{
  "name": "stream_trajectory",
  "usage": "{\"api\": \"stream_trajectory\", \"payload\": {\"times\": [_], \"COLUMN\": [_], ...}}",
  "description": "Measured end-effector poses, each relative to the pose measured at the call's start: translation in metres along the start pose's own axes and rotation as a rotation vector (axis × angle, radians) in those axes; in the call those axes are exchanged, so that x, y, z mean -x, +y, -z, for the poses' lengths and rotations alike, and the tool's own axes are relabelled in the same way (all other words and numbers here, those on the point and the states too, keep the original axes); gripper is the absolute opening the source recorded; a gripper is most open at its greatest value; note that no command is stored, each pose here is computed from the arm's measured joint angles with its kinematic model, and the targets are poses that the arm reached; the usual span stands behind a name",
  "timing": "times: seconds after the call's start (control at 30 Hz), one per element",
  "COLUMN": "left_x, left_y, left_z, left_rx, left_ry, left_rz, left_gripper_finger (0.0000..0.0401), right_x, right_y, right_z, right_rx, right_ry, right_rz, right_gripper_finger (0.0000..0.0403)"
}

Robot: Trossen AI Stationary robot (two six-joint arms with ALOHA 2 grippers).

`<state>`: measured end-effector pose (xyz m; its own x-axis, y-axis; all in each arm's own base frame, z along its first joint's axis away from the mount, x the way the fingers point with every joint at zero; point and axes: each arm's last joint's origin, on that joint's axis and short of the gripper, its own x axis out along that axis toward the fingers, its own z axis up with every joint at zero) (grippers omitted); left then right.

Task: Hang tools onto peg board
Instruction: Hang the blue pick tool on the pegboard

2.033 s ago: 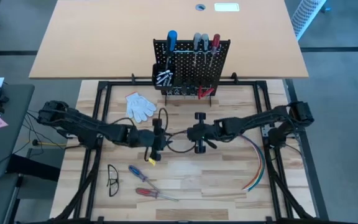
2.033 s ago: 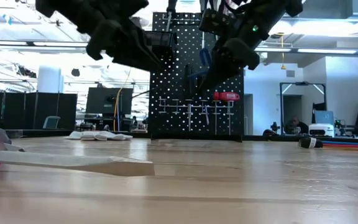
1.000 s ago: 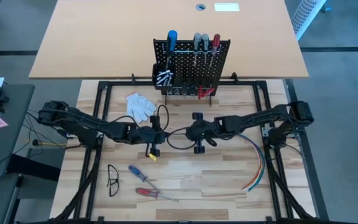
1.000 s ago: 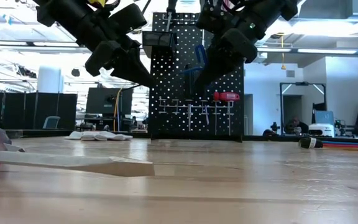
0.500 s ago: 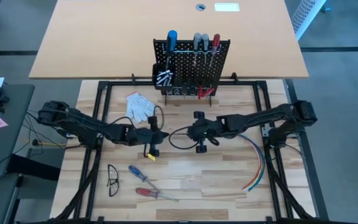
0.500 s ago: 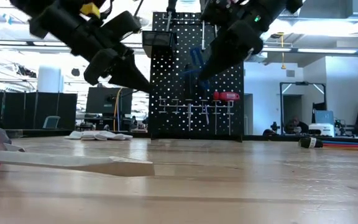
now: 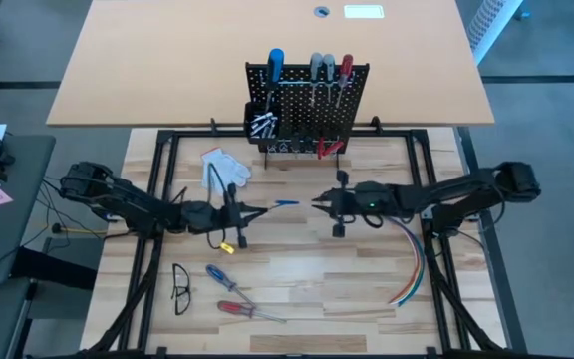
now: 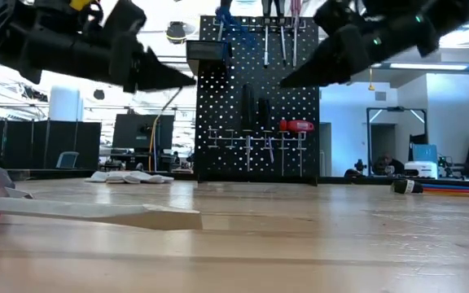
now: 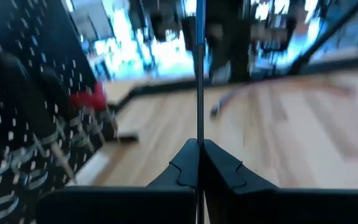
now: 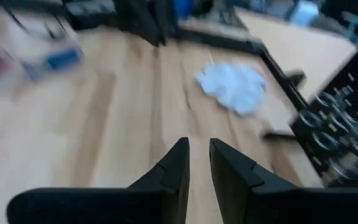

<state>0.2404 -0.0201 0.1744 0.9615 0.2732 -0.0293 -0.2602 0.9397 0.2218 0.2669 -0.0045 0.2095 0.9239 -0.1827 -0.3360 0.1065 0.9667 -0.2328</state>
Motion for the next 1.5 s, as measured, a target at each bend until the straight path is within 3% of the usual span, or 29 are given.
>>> {"api": "stream_trajectory", "payload": {"times": [0.17,0.33,0.5,0.67,0.87,1.2,1.5], "left_x": [0.006,0.005,0.004,0.004,0.004,0.004,0.003], "left_y": [0.002,0.001,0.001,0.001,0.001,0.000,0.001], "left_z": [-0.008,-0.014,-0.014,-0.014,-0.013,-0.013,-0.007], "left_rx": [0.070,0.098,0.110,0.110,0.107,0.100,0.103], "left_ry": [-0.141,-0.187,-0.187,-0.183,-0.181,-0.172,-0.099], "left_rz": [0.059,0.102,0.106,0.107,0.107,0.106,0.062], "left_gripper_finger": [0.0000,0.0000,0.0000,0.0000,0.0000,0.0000,0.0046], "right_x": [-0.003,-0.015,-0.033,-0.041,-0.036,-0.035,-0.029], "right_y": [-0.002,-0.008,-0.009,-0.001,0.013,0.017,0.003], "right_z": [0.008,-0.006,-0.029,-0.050,-0.060,-0.062,-0.081], "right_rx": [-0.067,-0.093,-0.087,-0.037,0.020,0.017,0.025], "right_ry": [-0.205,-0.359,-0.424,-0.475,-0.500,-0.506,-0.383], "right_rz": [-0.105,-0.225,-0.241,-0.237,-0.145,-0.118,-0.018], "right_gripper_finger": [0.0082,0.0140,0.0208,0.0228,0.0178,0.0018,0.0014]}}
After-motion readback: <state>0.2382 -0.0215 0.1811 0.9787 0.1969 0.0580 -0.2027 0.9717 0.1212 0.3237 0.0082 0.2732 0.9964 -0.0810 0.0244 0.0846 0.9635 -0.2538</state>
